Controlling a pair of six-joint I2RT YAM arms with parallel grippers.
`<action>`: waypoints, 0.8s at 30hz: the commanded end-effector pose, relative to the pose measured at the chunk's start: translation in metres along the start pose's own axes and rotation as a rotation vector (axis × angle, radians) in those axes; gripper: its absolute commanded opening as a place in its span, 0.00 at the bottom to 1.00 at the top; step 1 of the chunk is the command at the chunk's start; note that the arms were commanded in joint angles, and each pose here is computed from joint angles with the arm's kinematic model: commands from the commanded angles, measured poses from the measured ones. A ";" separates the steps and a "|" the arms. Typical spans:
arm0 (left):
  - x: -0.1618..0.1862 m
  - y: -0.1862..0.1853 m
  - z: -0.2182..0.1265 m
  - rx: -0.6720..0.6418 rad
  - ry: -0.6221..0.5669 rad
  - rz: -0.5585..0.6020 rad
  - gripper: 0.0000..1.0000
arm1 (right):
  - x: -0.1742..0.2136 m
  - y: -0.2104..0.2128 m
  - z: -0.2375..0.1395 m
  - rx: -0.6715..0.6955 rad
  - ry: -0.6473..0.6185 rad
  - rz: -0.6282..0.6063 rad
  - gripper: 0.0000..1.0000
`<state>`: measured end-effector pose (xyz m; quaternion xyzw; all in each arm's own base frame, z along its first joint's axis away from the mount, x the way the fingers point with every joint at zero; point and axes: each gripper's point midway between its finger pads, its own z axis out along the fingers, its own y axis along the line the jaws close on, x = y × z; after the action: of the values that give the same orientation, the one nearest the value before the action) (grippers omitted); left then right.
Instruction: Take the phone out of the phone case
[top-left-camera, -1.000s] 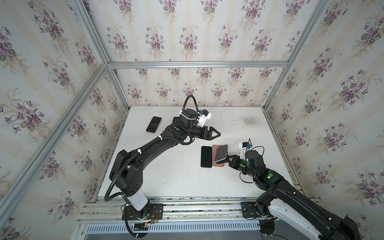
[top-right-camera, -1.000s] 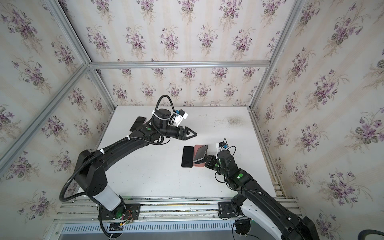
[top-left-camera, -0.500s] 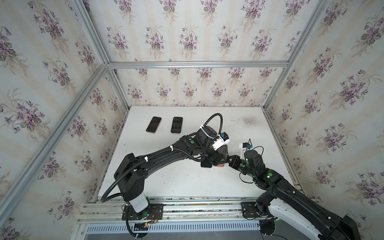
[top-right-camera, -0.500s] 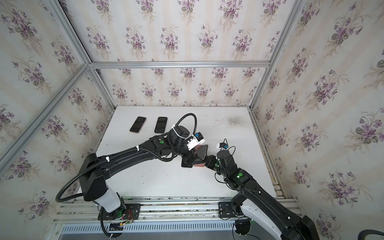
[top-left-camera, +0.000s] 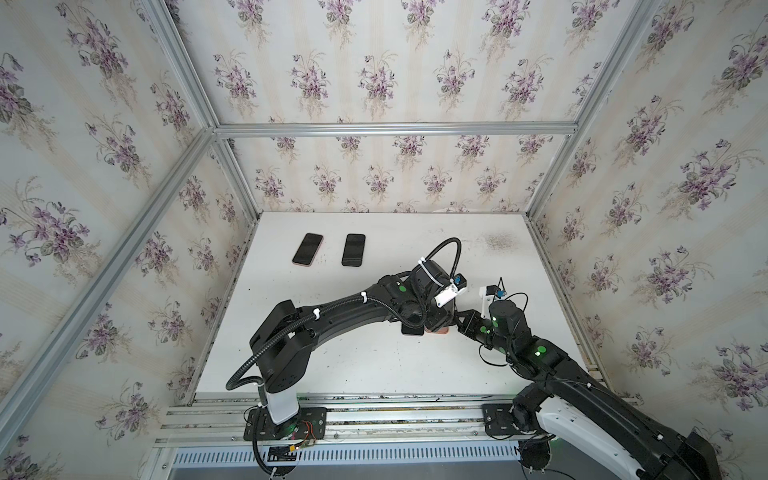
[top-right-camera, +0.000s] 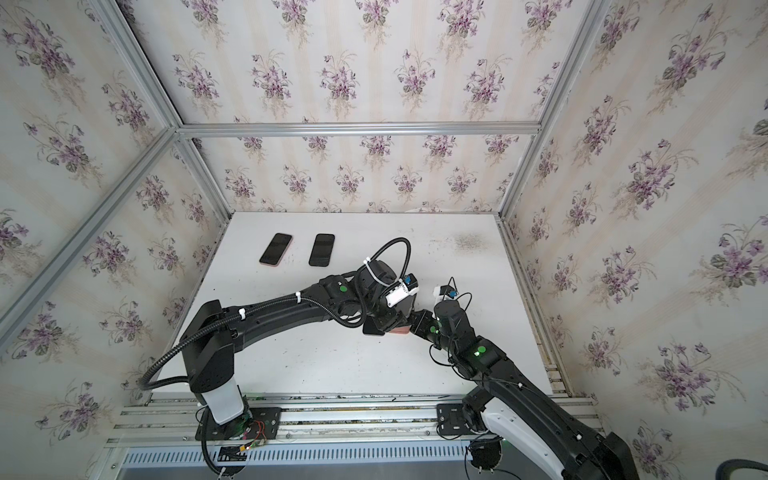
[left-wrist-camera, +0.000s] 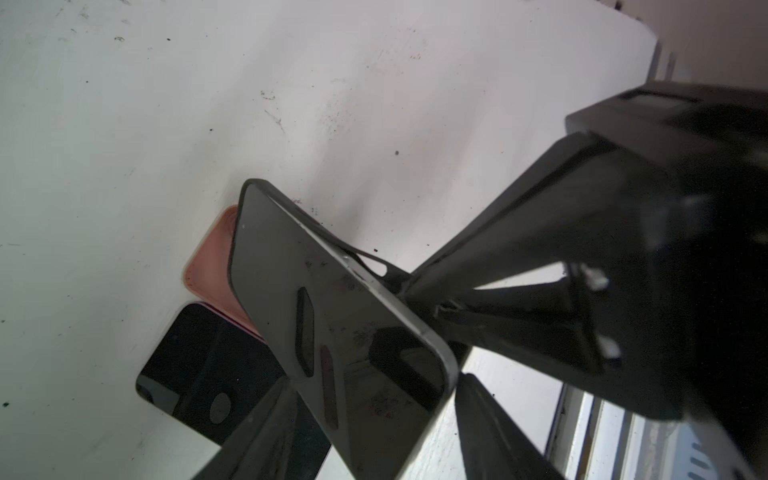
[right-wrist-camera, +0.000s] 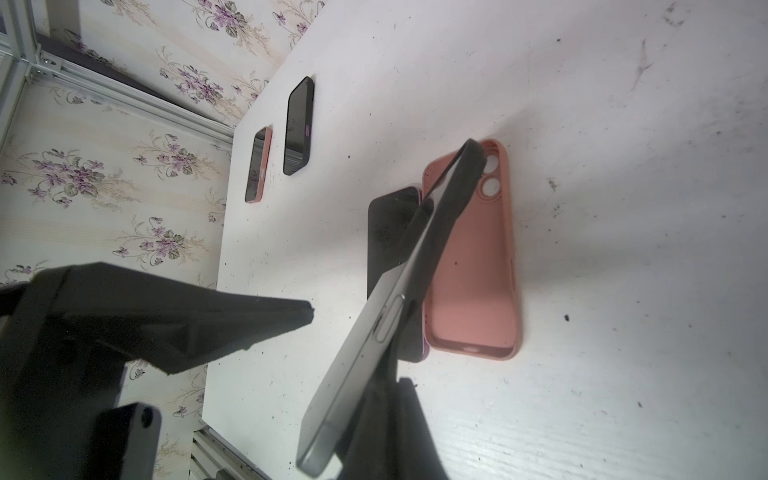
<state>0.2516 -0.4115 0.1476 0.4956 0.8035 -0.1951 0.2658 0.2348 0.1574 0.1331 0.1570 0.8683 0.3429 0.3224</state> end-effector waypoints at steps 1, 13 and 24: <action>-0.001 0.012 -0.001 -0.085 0.009 0.022 0.58 | -0.012 0.023 -0.003 -0.074 -0.034 -0.001 0.00; -0.007 0.012 0.002 -0.185 -0.001 0.061 0.30 | -0.013 0.028 -0.001 -0.091 -0.025 0.022 0.00; -0.013 0.007 -0.003 -0.168 -0.038 0.020 0.11 | -0.017 0.026 -0.006 -0.071 -0.040 0.030 0.00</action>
<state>0.2587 -0.4121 0.1477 0.4899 0.8066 -0.1241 0.3066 0.2366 0.1613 0.1413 0.1691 0.8628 0.3569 0.3157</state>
